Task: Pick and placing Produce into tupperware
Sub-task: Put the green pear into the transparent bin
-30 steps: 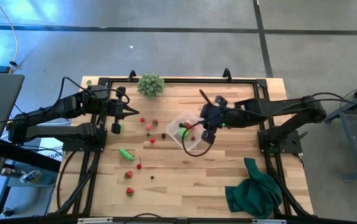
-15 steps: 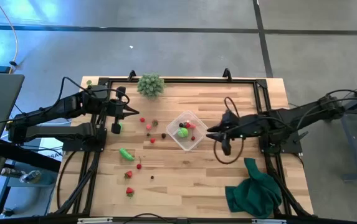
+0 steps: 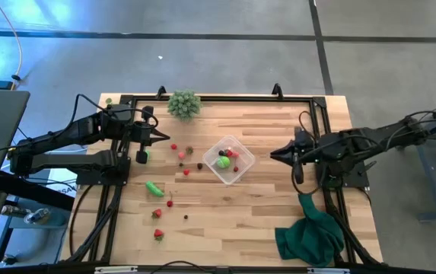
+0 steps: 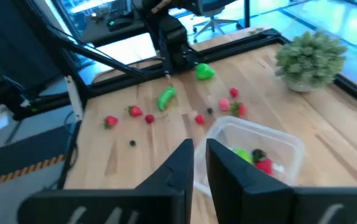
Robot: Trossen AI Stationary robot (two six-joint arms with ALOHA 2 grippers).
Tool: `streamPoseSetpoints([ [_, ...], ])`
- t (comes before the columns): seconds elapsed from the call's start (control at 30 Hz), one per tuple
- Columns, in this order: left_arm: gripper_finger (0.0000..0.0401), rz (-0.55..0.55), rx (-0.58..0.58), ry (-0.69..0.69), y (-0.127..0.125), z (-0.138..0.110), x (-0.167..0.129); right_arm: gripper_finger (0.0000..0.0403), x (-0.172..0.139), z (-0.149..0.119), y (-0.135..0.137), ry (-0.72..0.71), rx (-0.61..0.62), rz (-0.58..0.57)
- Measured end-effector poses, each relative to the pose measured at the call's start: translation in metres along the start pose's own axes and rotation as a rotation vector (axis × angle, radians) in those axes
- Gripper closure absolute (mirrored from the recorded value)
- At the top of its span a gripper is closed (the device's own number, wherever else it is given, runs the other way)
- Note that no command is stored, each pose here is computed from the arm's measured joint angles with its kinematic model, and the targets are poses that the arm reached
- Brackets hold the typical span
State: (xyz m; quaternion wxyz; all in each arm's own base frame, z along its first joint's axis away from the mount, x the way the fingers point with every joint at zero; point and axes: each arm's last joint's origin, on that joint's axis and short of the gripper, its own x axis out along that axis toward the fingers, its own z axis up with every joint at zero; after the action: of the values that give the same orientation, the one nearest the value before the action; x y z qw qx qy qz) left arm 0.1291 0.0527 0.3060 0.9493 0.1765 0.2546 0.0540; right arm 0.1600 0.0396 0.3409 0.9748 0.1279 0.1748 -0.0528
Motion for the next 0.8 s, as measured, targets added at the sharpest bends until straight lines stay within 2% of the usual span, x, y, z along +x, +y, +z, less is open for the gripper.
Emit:
streamPoseSetpoints([
  [0.7, 0.04, 0.0, 0.0, 0.0, 0.0, 0.0, 0.0, 0.0378, -0.0048, -0.0025, -0.0021, 0.026, -0.055, 0.009],
  [0.8, 0.04, 0.0, 0.0, 0.0, 0.0, 0.0, 0.0, 0.0378, -0.004, -0.0029, -0.0066, 0.033, -0.085, -0.038],
])
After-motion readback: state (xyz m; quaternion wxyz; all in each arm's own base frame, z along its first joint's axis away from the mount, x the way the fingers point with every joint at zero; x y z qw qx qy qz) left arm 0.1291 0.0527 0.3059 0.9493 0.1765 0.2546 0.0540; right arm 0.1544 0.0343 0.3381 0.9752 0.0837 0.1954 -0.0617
